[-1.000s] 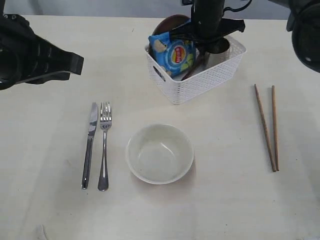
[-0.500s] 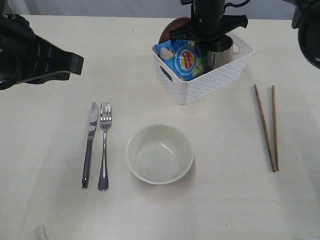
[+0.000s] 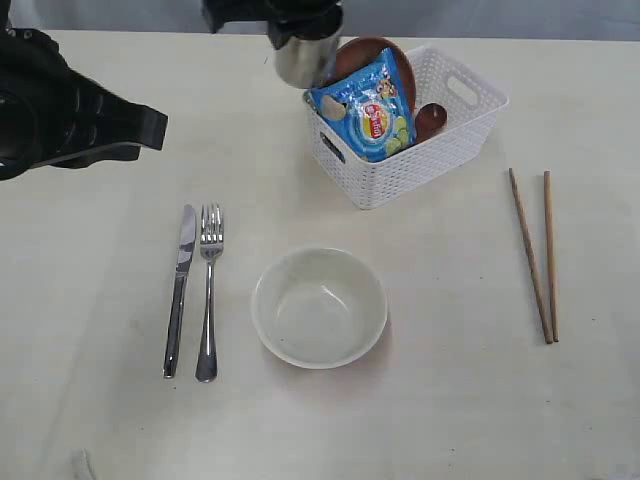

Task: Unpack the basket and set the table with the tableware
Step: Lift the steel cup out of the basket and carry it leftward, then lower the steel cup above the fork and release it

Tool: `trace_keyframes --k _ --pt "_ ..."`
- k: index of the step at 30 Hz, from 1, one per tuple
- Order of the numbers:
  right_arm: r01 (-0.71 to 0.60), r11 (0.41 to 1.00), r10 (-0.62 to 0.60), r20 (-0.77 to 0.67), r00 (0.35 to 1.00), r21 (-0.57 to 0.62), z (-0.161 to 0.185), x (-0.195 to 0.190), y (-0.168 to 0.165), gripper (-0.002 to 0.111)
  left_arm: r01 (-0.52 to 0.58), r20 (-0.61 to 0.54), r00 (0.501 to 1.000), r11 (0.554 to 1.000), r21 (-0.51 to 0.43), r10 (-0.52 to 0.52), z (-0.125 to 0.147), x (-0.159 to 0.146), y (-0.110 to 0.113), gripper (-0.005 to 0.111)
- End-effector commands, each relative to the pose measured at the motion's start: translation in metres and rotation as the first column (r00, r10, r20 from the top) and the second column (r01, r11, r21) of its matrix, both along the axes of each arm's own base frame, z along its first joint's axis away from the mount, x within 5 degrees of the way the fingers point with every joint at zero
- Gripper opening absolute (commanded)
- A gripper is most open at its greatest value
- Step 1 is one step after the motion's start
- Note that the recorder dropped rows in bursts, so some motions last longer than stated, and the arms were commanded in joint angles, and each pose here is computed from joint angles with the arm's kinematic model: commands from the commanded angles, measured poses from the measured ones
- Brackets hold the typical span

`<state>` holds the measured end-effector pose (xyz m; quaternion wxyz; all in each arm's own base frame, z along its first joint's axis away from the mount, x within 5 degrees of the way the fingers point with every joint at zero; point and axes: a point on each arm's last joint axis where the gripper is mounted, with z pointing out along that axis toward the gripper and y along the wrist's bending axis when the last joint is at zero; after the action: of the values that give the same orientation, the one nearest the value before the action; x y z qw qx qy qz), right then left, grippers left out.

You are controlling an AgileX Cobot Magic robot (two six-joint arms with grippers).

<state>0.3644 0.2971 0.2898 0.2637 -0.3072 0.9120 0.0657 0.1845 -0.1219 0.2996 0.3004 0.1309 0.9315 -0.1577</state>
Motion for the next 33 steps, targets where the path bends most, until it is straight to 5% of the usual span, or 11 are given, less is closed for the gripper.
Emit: trace_keyframes --k 1,7,19,33 --pt "-0.111 0.994 0.110 0.051 0.993 0.014 -0.009 -0.013 0.032 -0.001 0.002 0.006 1.000 1.000 -0.008 -0.002 0.000 -0.001 0.000 0.000" --pt "-0.143 0.989 0.143 -0.002 0.990 -0.044 -0.059 -0.004 0.046 -0.001 0.003 0.006 1.000 1.000 -0.007 -0.003 0.000 -0.001 0.000 0.000" --pt "-0.218 0.972 0.215 -0.046 0.976 -0.087 -0.072 -0.015 0.077 -0.001 -0.100 0.047 0.994 0.992 0.083 0.096 -0.001 0.004 0.012 0.000" --pt "-0.256 0.962 0.243 -0.128 0.961 -0.095 -0.098 -0.009 0.093 -0.001 -0.116 0.048 0.993 0.990 0.083 0.112 -0.001 0.005 0.013 0.000"
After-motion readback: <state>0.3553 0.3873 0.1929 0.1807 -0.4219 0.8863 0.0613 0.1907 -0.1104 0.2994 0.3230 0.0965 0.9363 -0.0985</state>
